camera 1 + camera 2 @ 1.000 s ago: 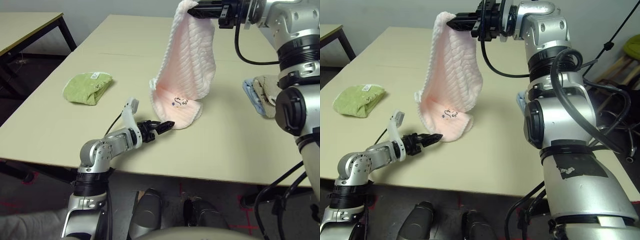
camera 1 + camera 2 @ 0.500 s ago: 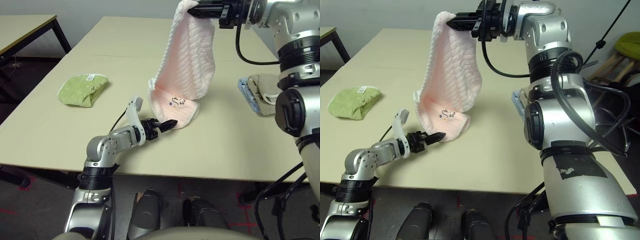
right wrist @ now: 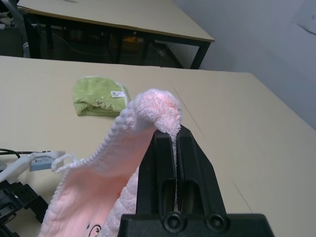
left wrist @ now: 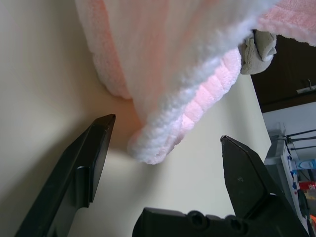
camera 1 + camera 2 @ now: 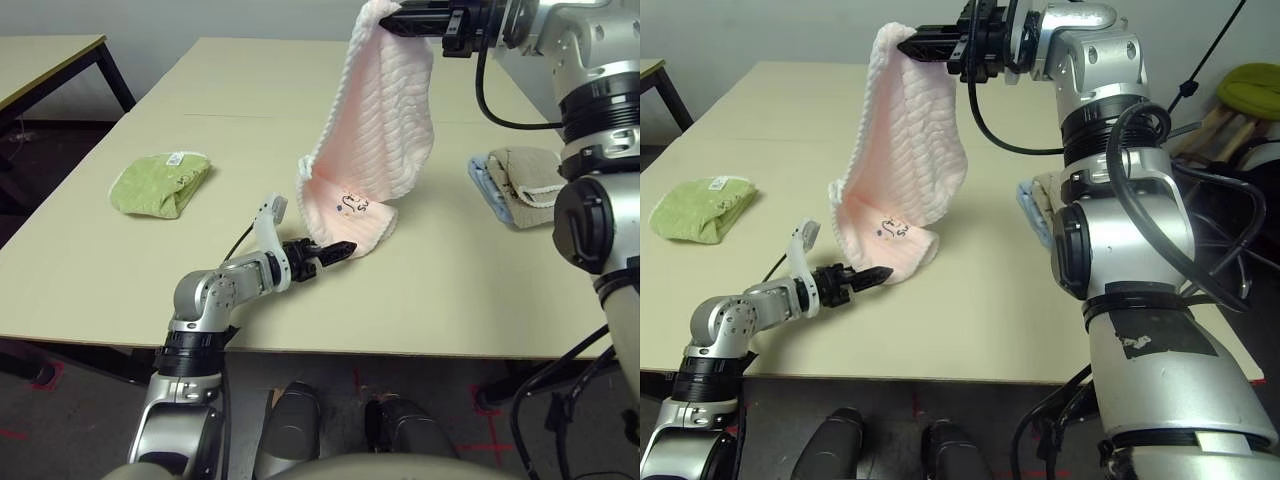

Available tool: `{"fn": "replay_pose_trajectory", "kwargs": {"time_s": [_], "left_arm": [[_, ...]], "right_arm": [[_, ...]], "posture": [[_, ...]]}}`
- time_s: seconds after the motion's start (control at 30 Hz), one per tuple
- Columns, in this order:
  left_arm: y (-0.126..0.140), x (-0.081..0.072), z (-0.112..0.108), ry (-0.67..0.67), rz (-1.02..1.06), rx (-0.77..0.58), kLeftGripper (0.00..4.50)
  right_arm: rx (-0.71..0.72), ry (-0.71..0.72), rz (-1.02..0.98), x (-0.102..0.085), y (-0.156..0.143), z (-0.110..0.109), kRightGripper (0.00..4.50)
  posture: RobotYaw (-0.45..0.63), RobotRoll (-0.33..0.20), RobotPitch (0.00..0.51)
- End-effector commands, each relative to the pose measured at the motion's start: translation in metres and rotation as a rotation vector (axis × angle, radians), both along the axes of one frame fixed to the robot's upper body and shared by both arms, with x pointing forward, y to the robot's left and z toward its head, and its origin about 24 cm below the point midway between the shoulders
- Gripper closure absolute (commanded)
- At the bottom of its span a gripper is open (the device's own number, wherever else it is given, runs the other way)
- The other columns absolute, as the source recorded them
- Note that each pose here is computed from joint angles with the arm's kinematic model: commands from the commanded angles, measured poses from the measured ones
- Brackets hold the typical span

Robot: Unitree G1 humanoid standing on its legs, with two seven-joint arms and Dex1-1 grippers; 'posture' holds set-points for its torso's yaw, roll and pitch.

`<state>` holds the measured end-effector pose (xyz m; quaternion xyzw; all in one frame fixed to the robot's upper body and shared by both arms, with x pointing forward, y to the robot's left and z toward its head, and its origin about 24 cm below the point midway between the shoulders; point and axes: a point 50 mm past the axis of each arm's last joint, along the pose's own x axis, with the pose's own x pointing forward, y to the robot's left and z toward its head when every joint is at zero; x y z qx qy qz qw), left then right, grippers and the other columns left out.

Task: Fold the towel and set it aside.

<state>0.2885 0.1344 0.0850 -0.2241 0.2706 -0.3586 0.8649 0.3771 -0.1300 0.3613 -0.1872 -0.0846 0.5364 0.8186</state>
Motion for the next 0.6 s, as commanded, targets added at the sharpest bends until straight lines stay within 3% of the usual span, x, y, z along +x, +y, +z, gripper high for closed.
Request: {"fn": "replay_pose_trajectory", "kwargs": {"time_s": [0.03,0.33,0.47,0.6], "left_arm": [[-0.0009,-0.0023,-0.0009,0.004,-0.018,0.016,0.19],[-0.0006,0.0008,-0.0004,0.000,-0.006,0.007,0.20],[-0.0014,0.0004,-0.0004,0.003,-0.010,0.001,1.07],[-0.0010,-0.0002,-0.0006,0.005,-0.009,0.001,2.41]], "right_arm": [[0.001,0.002,0.011,-0.0009,-0.0009,-0.0013,4.50],[-0.001,0.005,0.015,-0.0012,-0.0004,-0.0016,4.50],[-0.002,0.006,0.015,-0.0012,-0.0003,-0.0018,4.50],[-0.003,0.007,0.016,-0.0015,-0.0002,-0.0019,4.50]], "posture": [[0.18,0.000,0.101],[0.18,0.000,0.102],[0.18,0.000,0.101],[0.17,0.000,0.102]]}}
